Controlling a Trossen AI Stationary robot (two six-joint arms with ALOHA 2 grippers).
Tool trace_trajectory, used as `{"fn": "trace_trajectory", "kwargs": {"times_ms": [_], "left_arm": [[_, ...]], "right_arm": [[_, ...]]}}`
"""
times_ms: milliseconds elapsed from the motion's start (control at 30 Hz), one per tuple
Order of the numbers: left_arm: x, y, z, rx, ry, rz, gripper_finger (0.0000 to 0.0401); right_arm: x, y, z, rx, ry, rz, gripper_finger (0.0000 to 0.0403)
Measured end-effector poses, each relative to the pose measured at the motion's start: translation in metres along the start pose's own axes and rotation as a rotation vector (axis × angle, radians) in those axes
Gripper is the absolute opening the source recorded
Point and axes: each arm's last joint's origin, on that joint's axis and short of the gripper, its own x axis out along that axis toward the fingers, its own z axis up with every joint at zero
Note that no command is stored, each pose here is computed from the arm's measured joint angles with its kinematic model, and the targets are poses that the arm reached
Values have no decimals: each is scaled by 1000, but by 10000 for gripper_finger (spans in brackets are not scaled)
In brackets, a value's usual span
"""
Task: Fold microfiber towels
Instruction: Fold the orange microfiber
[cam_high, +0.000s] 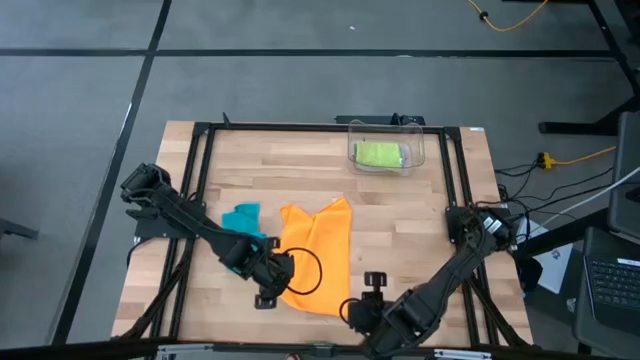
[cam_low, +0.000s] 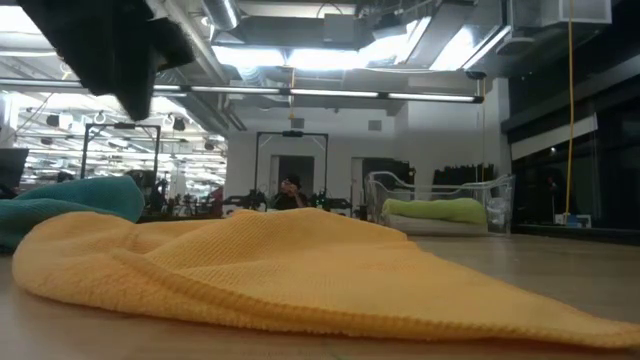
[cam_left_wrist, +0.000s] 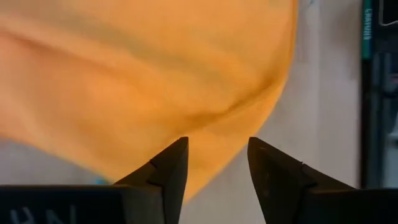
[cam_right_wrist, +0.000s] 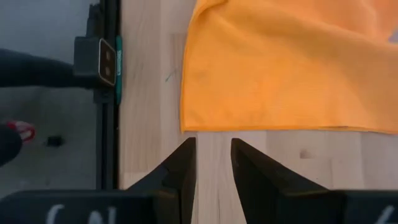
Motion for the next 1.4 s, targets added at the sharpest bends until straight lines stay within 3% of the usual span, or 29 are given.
{"fn": "trace_trajectory", "kwargs": {"times_ms": [167,333,567,800,967,1167,1400], "left_arm": [[-1,-2,-1,8,-32,49,160],[3,3,-4,59,65,-43,157],[15,38,-9,73,229,-38,156],[17,74,7,107,216,-96,156],[-3,82,8,143,185,-178,156],[-50,73,-16,202,-27,-190,156],[-75,68,-64,225,-677,-295,156]], "right_arm": [[-4,7,-6,-2,-42,-30,103],[-7,13,-10,-9,-51,-16,103],[-9,17,-11,-8,-64,1,103],[-9,18,-10,-4,-73,10,103],[-9,18,-10,-3,-73,10,103],[-9,19,-8,7,-105,9,103],[-9,19,-7,10,-133,-2,103]]}}
